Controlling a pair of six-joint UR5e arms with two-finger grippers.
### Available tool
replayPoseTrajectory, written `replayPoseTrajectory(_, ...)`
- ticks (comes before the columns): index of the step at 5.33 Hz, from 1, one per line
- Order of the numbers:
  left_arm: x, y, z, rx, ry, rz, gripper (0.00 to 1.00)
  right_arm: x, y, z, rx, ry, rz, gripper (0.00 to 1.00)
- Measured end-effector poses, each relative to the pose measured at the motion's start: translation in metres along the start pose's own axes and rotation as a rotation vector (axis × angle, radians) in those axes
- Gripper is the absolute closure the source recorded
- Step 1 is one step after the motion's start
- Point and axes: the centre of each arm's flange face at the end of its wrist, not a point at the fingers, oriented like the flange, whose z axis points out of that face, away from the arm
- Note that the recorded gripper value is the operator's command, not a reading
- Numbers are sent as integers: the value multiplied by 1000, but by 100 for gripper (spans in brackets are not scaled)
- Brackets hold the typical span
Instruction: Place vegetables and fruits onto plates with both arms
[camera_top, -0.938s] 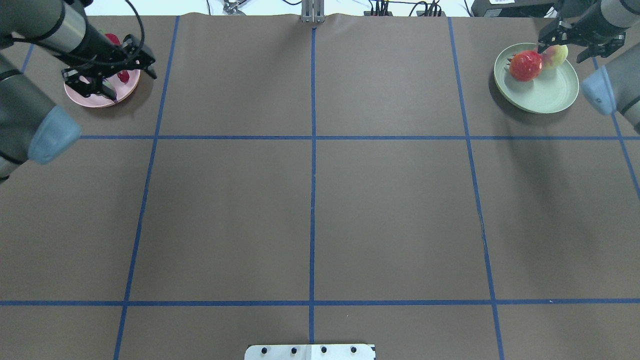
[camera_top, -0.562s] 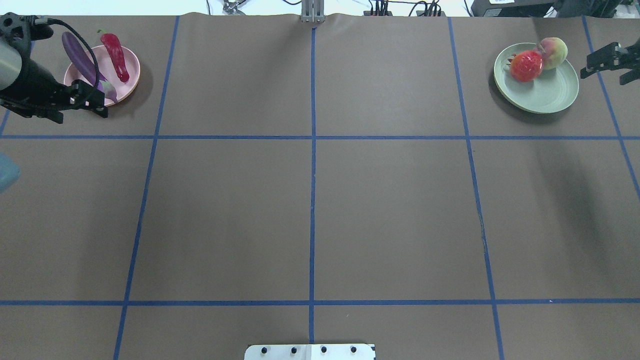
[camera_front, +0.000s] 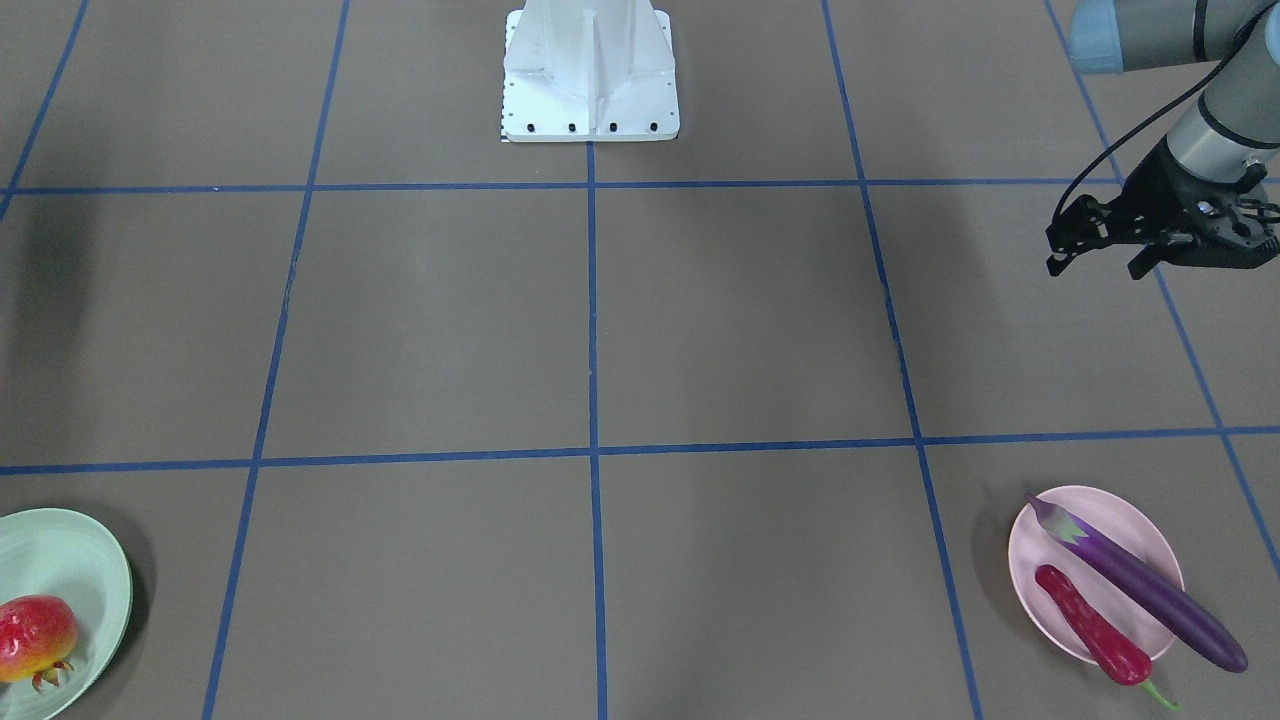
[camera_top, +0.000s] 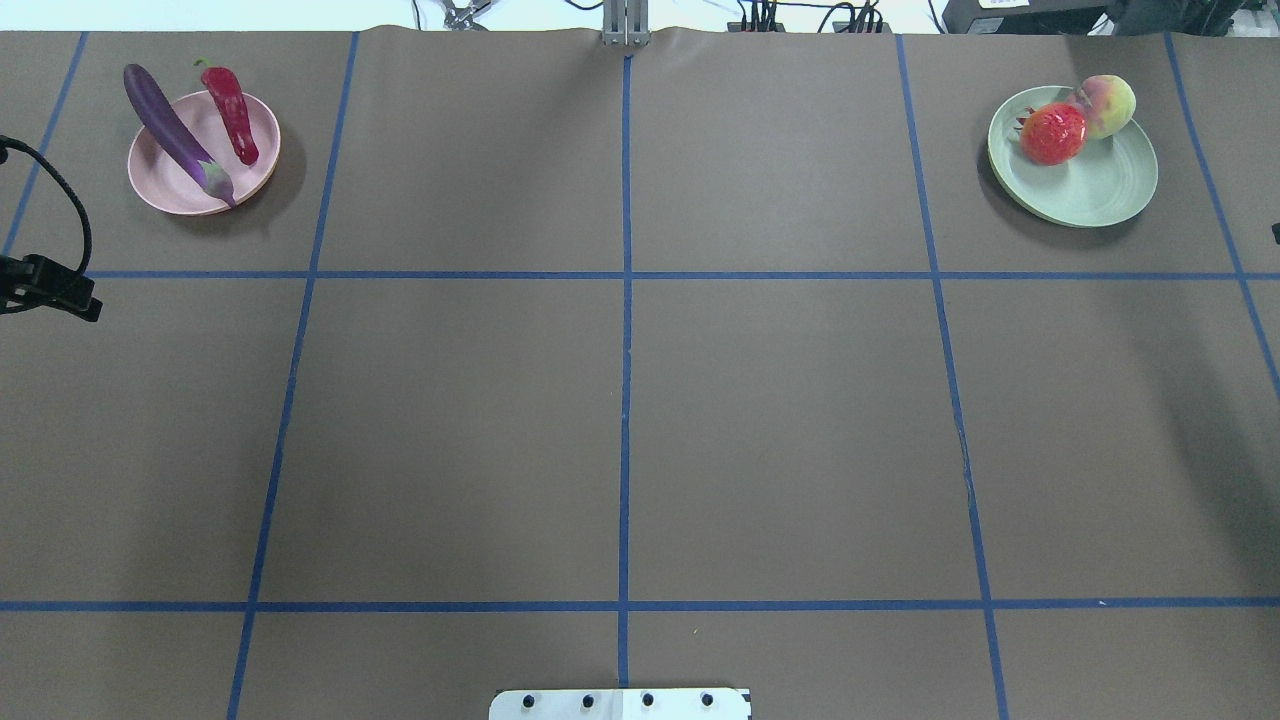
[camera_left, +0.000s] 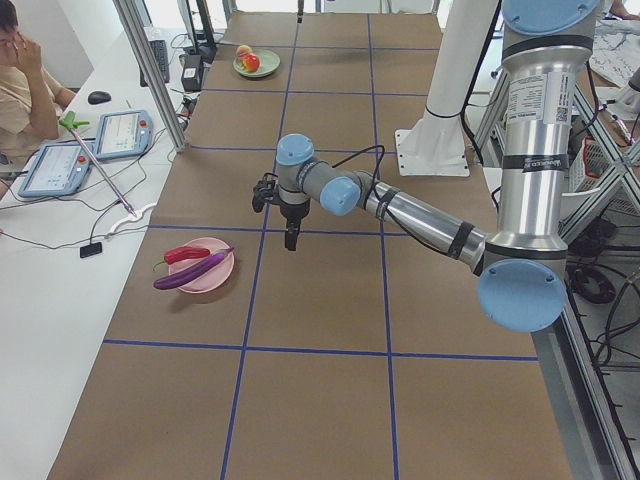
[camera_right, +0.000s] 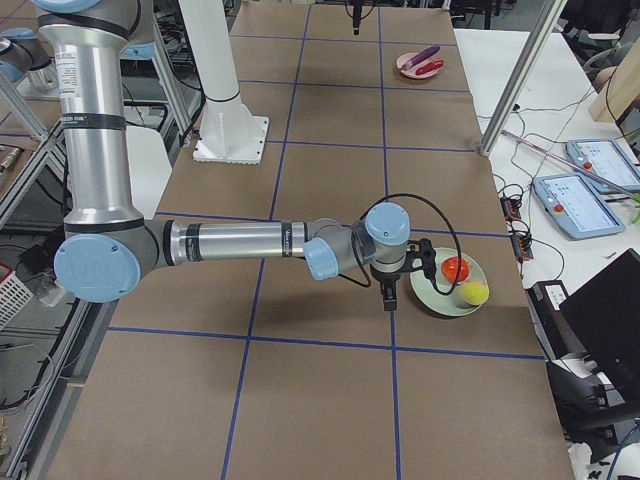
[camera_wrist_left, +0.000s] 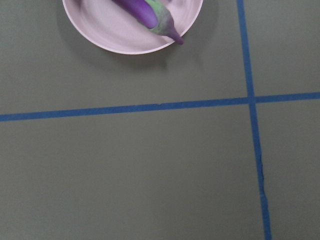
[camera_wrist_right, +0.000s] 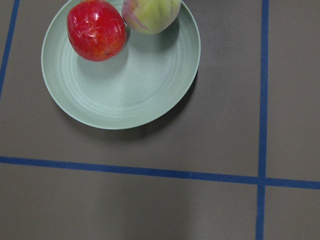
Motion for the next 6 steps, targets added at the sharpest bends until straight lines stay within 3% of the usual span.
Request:
replayPoseTrajectory(2, -22, 8, -3, -66, 17, -1, 0, -4, 33, -17, -46, 0, -22, 0)
replayPoseTrajectory(6, -31, 7, -12, -61, 27, 50, 0, -19, 37, -1, -126, 11, 7, 0)
